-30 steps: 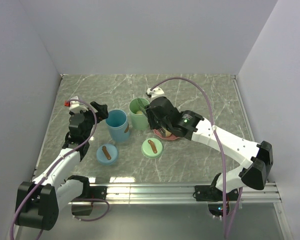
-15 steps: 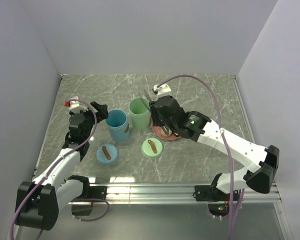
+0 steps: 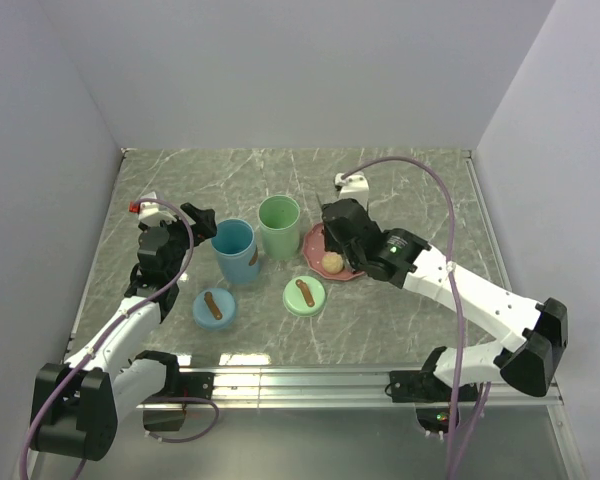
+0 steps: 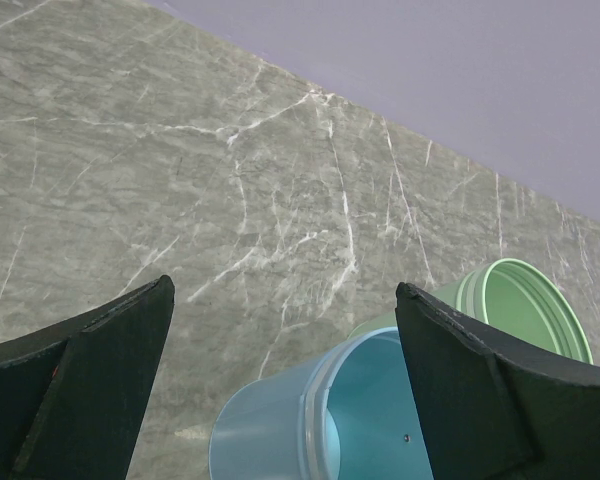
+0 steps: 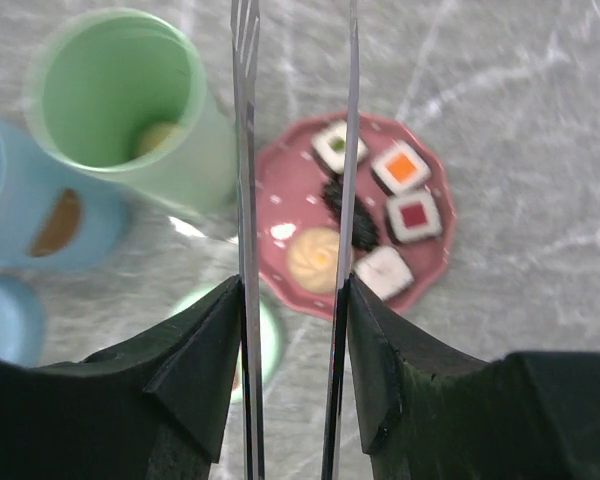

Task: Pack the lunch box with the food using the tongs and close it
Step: Pick up the food using the clamp

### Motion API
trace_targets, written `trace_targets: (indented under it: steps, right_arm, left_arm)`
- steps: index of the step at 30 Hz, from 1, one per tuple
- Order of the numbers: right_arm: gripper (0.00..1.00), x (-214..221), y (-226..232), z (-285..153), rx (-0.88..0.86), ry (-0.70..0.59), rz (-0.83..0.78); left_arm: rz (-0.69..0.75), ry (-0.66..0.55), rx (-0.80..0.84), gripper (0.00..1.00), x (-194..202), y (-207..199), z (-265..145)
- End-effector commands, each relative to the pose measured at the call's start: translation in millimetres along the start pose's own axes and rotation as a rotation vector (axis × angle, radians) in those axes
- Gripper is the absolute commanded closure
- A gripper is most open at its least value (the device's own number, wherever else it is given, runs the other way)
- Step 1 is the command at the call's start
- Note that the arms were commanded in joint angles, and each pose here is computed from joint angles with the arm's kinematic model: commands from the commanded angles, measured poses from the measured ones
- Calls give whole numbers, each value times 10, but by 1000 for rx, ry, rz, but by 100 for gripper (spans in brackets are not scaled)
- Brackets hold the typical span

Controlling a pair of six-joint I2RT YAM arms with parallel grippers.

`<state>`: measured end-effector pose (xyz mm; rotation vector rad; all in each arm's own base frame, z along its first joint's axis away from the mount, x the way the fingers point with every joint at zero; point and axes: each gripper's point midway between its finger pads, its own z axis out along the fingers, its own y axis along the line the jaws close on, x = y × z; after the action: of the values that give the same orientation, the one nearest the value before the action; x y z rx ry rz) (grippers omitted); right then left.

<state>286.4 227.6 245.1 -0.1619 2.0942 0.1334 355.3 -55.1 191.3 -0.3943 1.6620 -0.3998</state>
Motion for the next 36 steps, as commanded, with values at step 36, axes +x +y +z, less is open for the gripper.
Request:
trace_targets:
  steps: [36]
  right_arm:
    - [43,966,-370,892,-46,214,75]
  left_arm:
    - [-16,-32,51,1,-153,-153,64]
